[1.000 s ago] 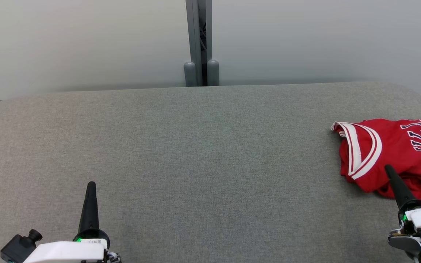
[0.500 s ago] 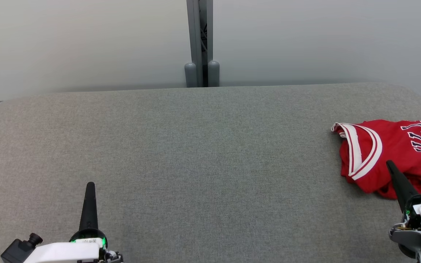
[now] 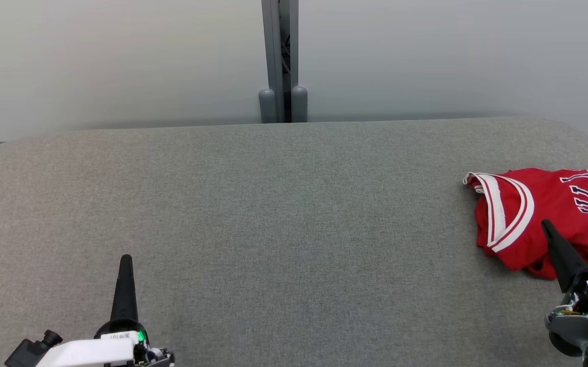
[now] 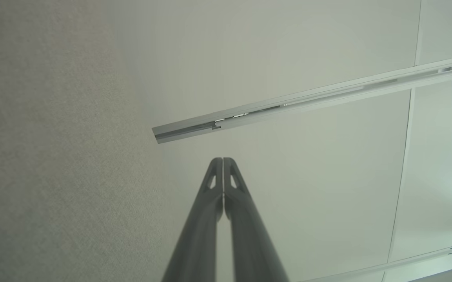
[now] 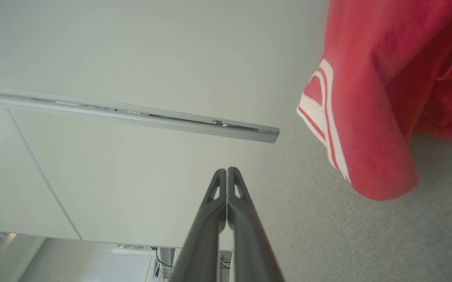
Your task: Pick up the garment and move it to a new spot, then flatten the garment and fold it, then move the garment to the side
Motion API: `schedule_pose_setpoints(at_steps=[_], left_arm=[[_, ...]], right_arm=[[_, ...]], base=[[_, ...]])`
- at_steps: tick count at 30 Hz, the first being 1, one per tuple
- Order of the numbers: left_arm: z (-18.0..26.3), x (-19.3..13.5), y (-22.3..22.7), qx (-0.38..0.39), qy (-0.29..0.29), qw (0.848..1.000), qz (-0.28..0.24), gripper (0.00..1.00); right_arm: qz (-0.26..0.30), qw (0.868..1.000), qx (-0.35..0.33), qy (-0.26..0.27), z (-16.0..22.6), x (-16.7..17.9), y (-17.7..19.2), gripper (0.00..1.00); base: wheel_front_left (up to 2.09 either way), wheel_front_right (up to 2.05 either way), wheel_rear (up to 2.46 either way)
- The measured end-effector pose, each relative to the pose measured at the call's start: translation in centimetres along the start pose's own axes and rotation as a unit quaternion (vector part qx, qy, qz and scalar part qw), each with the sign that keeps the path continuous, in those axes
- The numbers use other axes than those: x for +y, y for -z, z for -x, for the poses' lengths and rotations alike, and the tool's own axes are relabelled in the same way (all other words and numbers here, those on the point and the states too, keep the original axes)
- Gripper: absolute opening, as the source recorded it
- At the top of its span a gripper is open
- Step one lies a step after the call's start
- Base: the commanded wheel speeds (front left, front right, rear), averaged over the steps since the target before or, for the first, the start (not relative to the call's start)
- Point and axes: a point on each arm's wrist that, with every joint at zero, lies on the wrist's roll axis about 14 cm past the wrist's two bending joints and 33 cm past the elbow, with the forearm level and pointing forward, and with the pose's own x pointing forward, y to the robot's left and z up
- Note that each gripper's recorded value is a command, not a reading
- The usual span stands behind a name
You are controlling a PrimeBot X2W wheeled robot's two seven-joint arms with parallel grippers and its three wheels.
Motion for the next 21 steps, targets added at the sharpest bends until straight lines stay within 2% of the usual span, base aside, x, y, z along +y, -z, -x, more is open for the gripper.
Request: schedule_pose_setpoints(at_steps=[21], left_arm=[[0.10, -0.12, -0.13, -0.013, 0.000, 0.997, 0.075, 0.00]], right_arm=[[-0.070, 0.997, 0.005, -0.025, -0.57, 0.93, -0.41, 0.00]], base=[[0.00, 0.00, 0.00]])
